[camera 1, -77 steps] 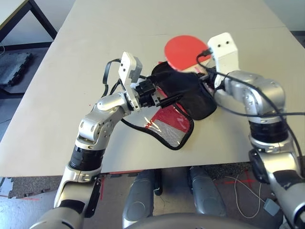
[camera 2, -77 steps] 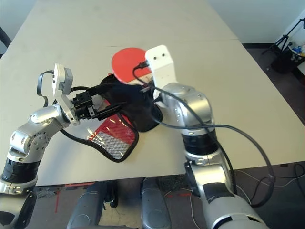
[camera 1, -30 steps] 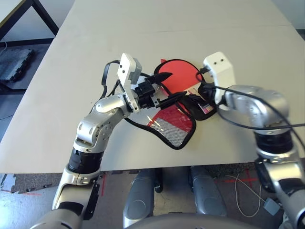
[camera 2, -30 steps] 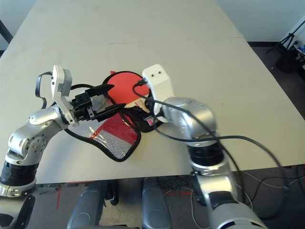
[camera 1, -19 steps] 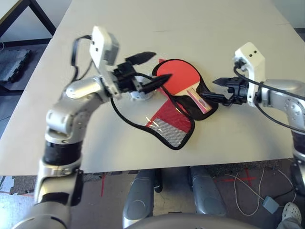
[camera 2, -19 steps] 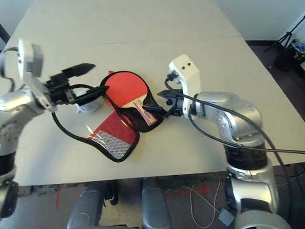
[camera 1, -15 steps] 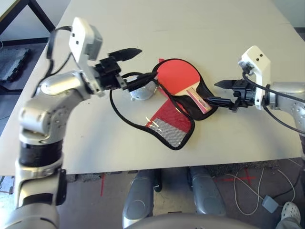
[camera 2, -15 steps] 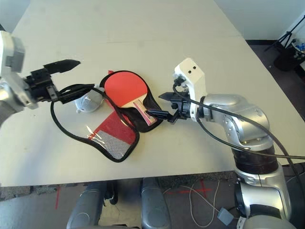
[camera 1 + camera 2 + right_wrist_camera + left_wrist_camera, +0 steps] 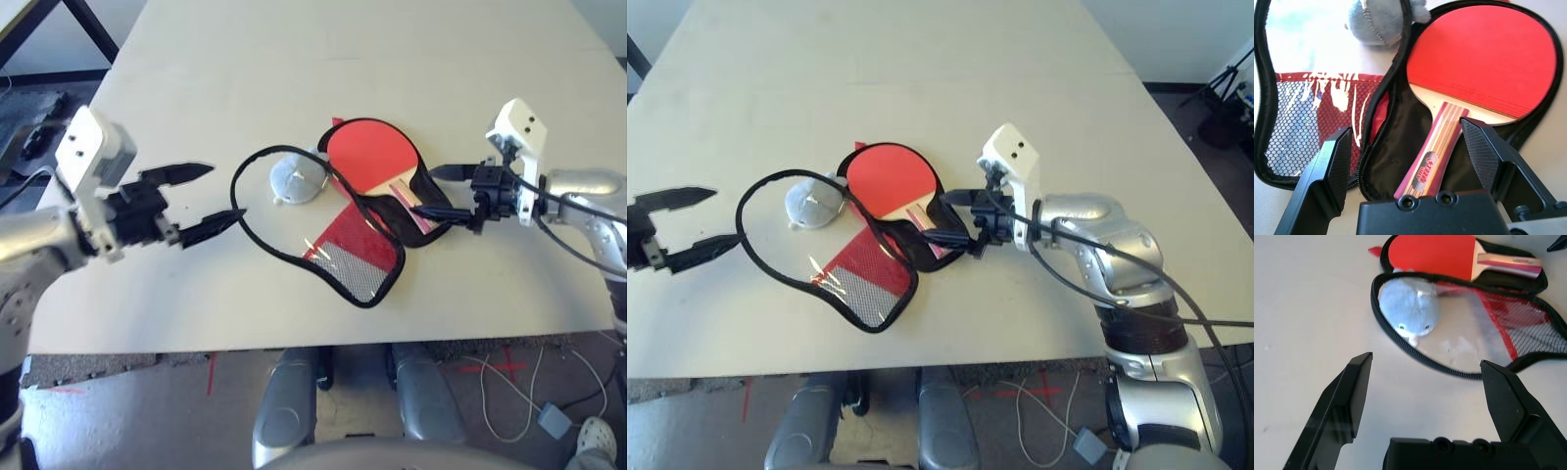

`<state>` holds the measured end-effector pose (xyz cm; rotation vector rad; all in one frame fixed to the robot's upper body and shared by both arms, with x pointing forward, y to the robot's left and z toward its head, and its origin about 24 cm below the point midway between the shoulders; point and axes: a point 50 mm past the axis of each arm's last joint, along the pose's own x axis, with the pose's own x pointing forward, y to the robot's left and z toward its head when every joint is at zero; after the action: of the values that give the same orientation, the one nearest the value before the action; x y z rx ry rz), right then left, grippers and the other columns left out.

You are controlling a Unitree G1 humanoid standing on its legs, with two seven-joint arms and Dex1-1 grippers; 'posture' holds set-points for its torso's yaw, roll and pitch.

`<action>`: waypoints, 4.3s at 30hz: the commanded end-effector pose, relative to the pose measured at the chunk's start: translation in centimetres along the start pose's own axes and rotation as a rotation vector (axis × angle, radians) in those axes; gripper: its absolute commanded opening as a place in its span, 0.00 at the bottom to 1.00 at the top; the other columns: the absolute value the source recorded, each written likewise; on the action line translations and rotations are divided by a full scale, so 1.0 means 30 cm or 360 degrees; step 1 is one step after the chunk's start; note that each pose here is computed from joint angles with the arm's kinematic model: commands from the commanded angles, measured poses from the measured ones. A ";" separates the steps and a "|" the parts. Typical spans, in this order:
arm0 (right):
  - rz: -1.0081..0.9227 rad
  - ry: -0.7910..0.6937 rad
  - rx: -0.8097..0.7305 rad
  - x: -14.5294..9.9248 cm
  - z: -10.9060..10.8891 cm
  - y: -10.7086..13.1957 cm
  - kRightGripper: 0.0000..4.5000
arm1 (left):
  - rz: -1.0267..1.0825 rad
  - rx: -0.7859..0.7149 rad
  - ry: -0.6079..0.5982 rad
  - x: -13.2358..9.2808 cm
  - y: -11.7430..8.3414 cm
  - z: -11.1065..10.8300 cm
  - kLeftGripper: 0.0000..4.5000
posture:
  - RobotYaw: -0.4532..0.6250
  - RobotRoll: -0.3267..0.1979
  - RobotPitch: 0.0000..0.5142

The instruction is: Store the ping-pong paddle in its case and zip it.

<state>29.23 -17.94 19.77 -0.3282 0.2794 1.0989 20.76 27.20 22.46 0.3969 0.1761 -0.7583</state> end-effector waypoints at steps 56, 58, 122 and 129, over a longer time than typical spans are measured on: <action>-0.0337 -0.0007 0.0057 -0.252 -0.066 -0.106 1.00 | -0.0409 0.0153 -0.0922 0.612 -0.205 0.226 1.00 | 0.44 0.62 0.53; -0.0311 -0.0041 0.0199 -0.256 -0.085 -0.124 1.00 | -0.0409 0.0157 -0.0914 0.600 -0.204 0.223 1.00 | 0.44 0.62 0.53; 0.0064 0.0085 0.1543 0.140 -0.178 -0.134 1.00 | -0.0371 0.0175 -0.0892 0.559 -0.192 0.229 1.00 | 0.46 0.62 0.53; 0.0108 0.0145 0.1570 0.149 -0.162 -0.116 1.00 | -0.0367 0.0169 -0.0896 0.561 -0.193 0.228 1.00 | 0.46 0.62 0.54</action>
<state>34.73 -18.61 16.26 0.4801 0.7317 0.8966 28.77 9.96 22.37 0.2450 -0.3657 -1.0789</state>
